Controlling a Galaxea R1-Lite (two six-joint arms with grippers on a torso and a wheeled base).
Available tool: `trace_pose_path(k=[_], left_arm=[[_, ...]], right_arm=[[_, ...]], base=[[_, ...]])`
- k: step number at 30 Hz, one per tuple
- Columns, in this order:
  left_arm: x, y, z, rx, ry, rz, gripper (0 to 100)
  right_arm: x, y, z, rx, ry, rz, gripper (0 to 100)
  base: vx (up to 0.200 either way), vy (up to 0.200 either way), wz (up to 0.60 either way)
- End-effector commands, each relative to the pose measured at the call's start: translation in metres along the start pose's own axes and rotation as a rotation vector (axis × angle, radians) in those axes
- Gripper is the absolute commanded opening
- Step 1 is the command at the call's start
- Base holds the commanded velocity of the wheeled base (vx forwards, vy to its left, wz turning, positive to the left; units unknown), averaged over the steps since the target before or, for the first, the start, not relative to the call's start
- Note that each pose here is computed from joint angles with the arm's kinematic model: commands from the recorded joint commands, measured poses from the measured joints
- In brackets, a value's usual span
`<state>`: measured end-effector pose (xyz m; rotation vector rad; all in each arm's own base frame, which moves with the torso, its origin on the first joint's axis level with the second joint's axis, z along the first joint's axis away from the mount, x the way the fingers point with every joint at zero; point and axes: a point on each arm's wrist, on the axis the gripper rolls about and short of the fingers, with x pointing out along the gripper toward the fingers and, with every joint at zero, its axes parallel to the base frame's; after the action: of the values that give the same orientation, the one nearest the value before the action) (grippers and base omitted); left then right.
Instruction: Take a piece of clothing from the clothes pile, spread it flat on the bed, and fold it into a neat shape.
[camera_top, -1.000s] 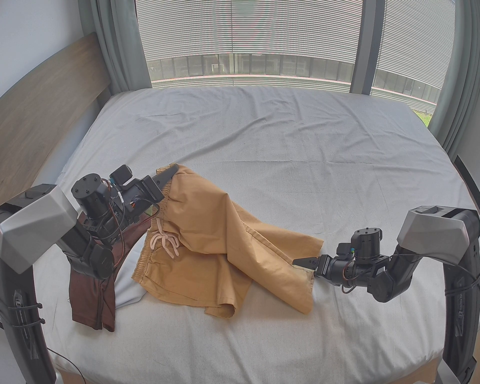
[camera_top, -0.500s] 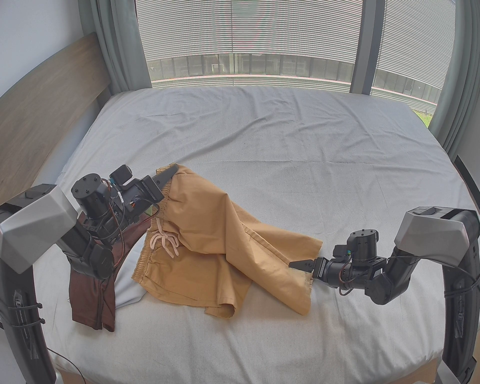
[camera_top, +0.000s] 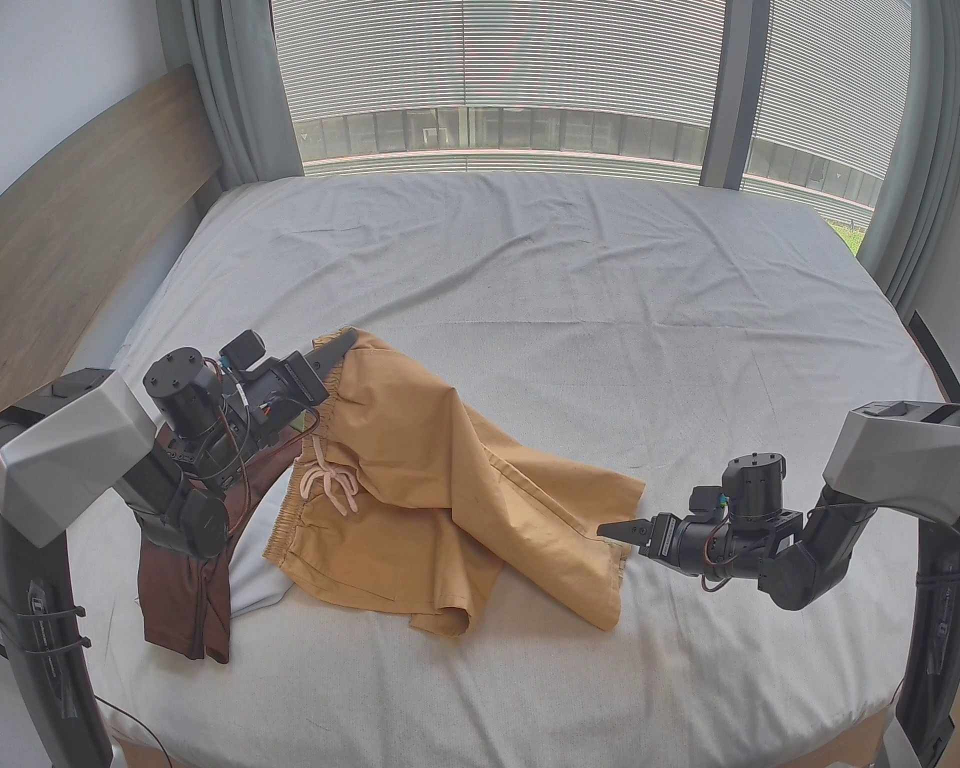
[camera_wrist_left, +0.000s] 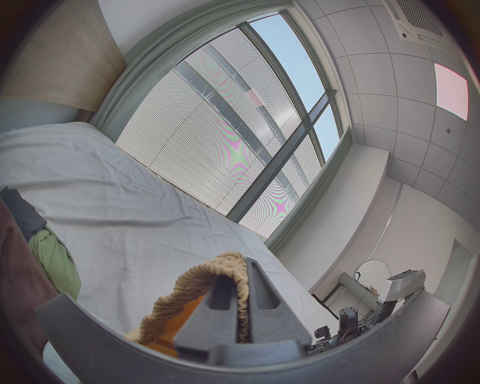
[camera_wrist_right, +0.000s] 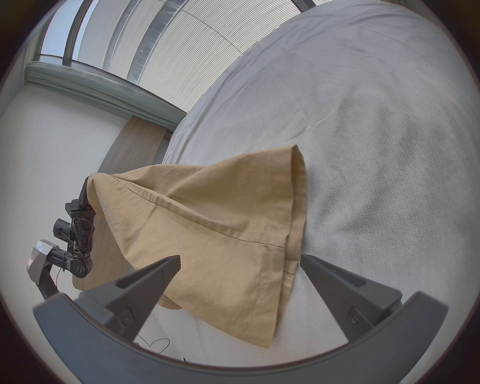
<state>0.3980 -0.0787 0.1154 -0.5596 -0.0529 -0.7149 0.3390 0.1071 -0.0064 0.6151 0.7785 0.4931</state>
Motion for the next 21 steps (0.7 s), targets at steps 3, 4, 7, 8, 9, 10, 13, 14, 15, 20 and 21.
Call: trace_pose_path(k=[3, 4, 7, 8, 9, 10, 13, 14, 15, 20, 21], left_arm=[[0.0, 0.0, 0.0, -0.001, 0.001, 0.001, 0], [0.0, 0.0, 0.0, 0.0, 0.001, 0.001, 0], [0.0, 0.0, 0.0, -0.001, 0.001, 0.001, 0], [0.0, 0.0, 0.0, -0.001, 0.0, 0.0, 0], [0.0, 0.0, 0.0, 0.001, 0.0, 0.0, 0], [0.0, 0.0, 0.0, -0.001, 0.0, 0.0, 0], [0.0, 0.0, 0.0, -0.001, 0.0, 0.0, 0], [0.0, 0.0, 0.001, 0.0, -0.001, -0.001, 0], [0.0, 0.0, 0.001, 0.0, -0.001, -0.001, 0], [0.0, 0.001, 0.0, 0.0, -0.001, 0.001, 0], [0.0, 0.001, 0.0, 0.0, -0.001, 0.001, 0]], right_arm=[[0.019, -0.002, 0.0, -0.009, 0.012, 0.011, 100], [0.021, -0.003, 0.0, -0.008, 0.013, 0.01, 100], [0.033, -0.011, -0.003, 0.003, 0.034, -0.004, 100], [0.035, -0.013, -0.003, 0.004, 0.035, -0.007, 100], [0.037, -0.014, -0.003, 0.005, 0.037, -0.007, 100], [0.039, -0.014, -0.002, 0.005, 0.036, -0.008, 100], [0.045, -0.018, -0.002, 0.008, 0.042, -0.012, 100], [0.046, -0.018, -0.002, 0.007, 0.04, -0.009, 100], [0.047, -0.017, -0.001, 0.006, 0.041, -0.008, 100], [0.054, -0.008, -0.004, -0.014, 0.046, 0.016, 100], [0.055, -0.006, -0.005, -0.016, 0.048, 0.021, 100]], base=[[0.0, 0.0, 0.0], [0.0, 0.0, 0.0], [0.0, 0.0, 0.0], [0.0, 0.0, 0.0], [0.0, 0.0, 0.0], [0.0, 0.0, 0.0], [0.0, 0.0, 0.0], [0.0, 0.0, 0.0], [0.0, 0.0, 0.0], [0.0, 0.0, 0.0], [0.0, 0.0, 0.0]])
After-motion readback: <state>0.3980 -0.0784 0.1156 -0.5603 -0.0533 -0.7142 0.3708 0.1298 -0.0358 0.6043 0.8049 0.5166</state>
